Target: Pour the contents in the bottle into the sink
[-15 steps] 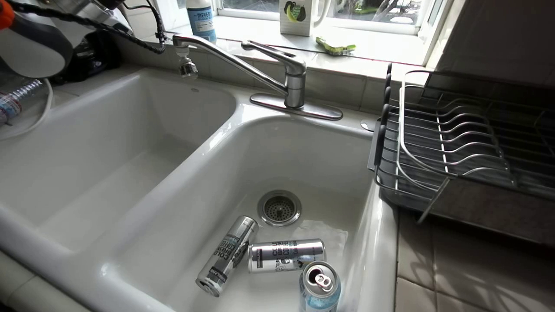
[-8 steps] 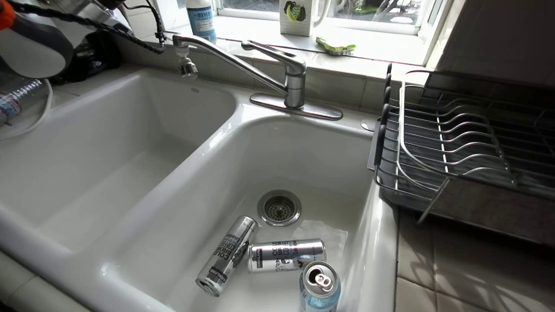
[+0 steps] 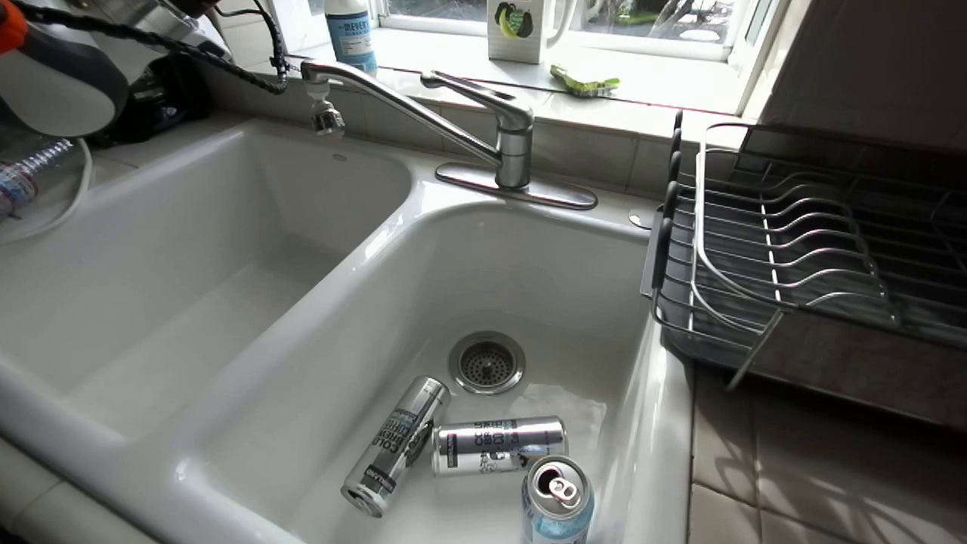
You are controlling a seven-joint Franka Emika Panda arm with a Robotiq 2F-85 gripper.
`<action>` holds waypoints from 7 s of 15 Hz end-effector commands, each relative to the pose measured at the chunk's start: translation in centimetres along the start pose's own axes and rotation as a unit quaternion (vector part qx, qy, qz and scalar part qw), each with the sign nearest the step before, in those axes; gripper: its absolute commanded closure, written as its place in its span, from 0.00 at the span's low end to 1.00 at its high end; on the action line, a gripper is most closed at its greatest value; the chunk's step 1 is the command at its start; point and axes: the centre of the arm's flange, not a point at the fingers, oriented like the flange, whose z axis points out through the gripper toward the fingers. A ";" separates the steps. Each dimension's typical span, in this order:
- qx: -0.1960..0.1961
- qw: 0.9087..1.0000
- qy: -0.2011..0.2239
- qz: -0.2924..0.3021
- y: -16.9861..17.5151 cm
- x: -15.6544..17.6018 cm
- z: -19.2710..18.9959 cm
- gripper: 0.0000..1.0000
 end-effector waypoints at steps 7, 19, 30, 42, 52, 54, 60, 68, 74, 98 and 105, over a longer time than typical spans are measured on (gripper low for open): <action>-0.001 1.000 -0.014 0.015 0.2 0.1 0.0 0.62; -0.001 0.993 0.082 0.080 -0.7 0.0 1.7 0.62; 0.073 0.935 0.260 0.230 -3.2 -0.8 5.7 0.62; 0.099 0.902 0.304 0.290 -3.1 -1.4 7.2 0.37; 0.129 0.825 0.380 0.399 -2.0 -4.5 10.3 0.62; 0.139 0.792 0.410 0.431 -2.2 -4.8 11.5 0.62; 0.159 0.682 0.511 0.499 -2.7 -3.9 14.9 0.62; 0.176 0.580 0.571 0.553 -3.1 -2.4 17.2 0.37; 0.187 0.539 0.588 0.574 -3.1 -1.8 18.0 0.62; 0.392 0.093 0.598 0.693 -7.1 5.8 25.0 0.62; 0.419 0.077 0.581 0.694 -7.7 8.0 26.4 0.62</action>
